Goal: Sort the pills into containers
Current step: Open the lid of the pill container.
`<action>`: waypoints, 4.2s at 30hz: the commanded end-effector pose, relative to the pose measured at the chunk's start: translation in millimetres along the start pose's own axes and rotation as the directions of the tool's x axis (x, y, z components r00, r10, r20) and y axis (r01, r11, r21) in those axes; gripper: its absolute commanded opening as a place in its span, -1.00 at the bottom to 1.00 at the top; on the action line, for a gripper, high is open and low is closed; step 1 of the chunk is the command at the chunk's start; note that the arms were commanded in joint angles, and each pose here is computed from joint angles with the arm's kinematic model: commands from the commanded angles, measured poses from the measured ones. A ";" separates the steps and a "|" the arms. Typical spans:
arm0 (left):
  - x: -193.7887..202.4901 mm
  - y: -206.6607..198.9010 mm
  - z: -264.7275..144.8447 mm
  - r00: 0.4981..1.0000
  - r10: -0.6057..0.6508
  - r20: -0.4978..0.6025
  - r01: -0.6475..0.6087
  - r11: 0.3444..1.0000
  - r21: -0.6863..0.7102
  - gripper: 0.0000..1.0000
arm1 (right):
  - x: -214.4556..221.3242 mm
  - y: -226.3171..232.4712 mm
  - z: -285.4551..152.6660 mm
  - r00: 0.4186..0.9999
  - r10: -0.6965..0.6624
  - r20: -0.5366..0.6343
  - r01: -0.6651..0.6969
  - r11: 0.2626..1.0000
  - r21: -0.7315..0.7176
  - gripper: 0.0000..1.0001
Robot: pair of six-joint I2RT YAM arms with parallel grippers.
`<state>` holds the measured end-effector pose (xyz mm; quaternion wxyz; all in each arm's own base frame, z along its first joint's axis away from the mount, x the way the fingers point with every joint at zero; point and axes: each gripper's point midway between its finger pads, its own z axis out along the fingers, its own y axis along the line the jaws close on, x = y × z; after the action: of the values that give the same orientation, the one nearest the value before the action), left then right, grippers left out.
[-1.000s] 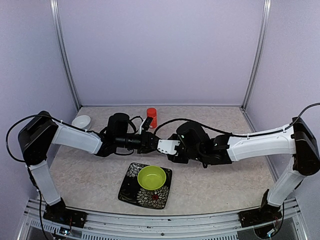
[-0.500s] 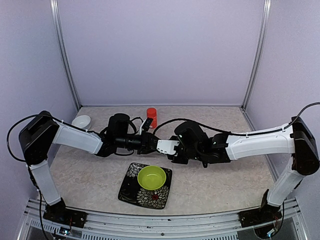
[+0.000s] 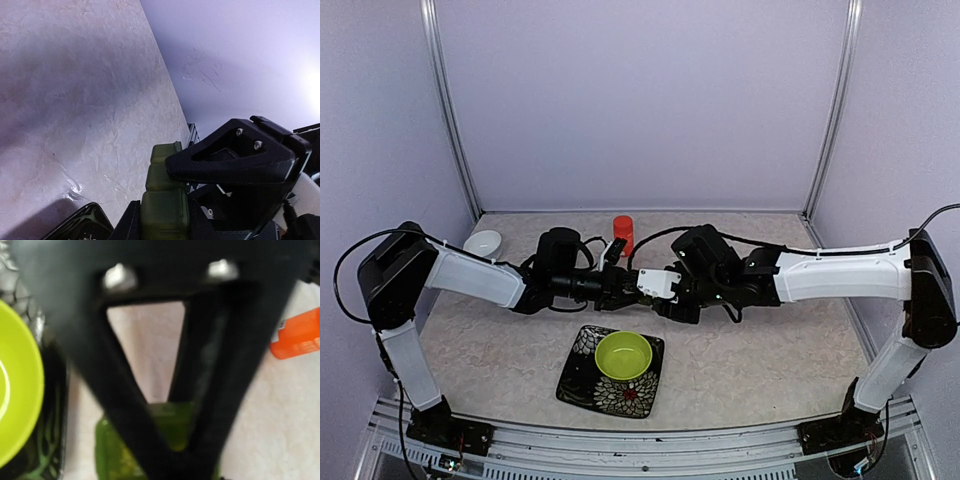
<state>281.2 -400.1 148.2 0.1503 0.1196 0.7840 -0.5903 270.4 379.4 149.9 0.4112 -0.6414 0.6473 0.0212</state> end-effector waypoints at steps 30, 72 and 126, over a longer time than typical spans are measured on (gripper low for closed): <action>-1.2 12.4 0.1 0.998 0.066 0.014 -0.066 0.998 -0.021 -0.64 | -3.5 -18.0 15.1 0.998 0.057 -0.023 -0.055 0.995 0.089 0.16; 3.7 19.6 -5.6 0.997 0.079 0.011 -0.078 0.995 -0.058 -0.69 | -8.7 -13.7 3.4 0.989 0.141 -0.040 -0.144 0.987 -0.071 0.12; 14.5 -19.6 4.6 0.977 0.209 -0.036 -0.207 0.977 0.050 -0.69 | 20.2 -35.7 17.7 0.986 0.133 -0.096 -0.136 0.991 -0.023 0.41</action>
<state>264.4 -402.5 130.2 0.1642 0.1808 0.7833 -0.5717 322.1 360.3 154.5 0.3969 -0.5772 0.7136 -0.0084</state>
